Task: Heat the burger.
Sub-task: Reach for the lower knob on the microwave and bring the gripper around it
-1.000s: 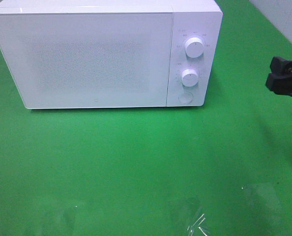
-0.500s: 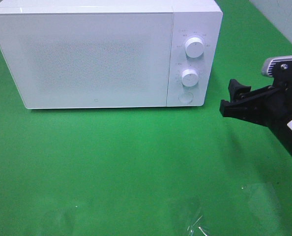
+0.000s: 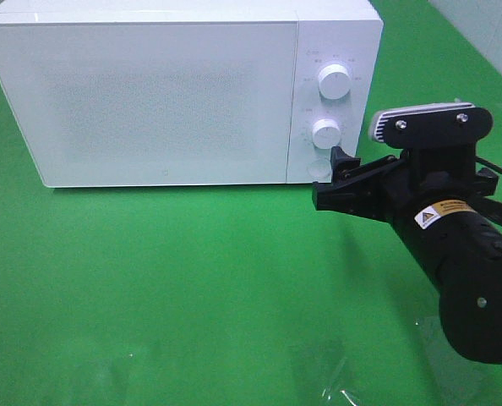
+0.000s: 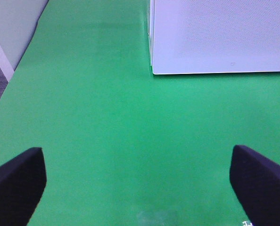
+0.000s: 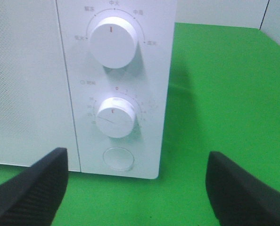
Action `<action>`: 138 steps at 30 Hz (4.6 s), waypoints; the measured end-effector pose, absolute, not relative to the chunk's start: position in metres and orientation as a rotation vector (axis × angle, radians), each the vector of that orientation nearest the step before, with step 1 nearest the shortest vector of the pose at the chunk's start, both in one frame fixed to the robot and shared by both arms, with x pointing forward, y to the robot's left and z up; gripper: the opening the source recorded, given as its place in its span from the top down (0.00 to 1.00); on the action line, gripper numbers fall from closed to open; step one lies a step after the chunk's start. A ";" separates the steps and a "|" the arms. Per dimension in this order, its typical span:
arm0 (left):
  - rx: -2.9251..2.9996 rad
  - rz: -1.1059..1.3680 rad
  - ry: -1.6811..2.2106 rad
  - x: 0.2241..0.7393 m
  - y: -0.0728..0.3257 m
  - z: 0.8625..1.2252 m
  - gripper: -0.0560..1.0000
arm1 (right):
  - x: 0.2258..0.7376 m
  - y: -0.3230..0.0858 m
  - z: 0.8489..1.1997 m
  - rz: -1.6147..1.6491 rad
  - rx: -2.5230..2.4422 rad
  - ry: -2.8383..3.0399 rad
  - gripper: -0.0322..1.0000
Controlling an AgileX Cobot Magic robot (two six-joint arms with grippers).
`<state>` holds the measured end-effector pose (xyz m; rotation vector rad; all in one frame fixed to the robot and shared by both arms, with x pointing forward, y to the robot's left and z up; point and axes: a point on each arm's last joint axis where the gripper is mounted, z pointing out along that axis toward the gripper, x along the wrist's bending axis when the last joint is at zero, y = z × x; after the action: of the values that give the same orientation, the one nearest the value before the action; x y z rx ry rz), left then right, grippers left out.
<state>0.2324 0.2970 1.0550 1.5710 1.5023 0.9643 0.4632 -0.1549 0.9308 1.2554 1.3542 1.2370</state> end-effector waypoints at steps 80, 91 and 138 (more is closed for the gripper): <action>1.571 0.964 1.502 0.232 0.297 1.055 0.02 | 0.561 -0.118 0.890 1.165 1.353 1.294 0.54; 1.571 0.964 1.502 0.232 0.297 1.055 0.02 | 0.561 -0.117 0.890 1.175 1.347 1.299 0.57; 1.571 0.965 1.503 0.232 0.297 1.055 0.02 | 0.559 -0.118 0.888 2.167 2.362 0.109 0.56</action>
<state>0.2324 0.2971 1.0549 1.5712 1.5027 0.9654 0.5586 -0.1183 0.8877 2.3619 0.1088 2.1674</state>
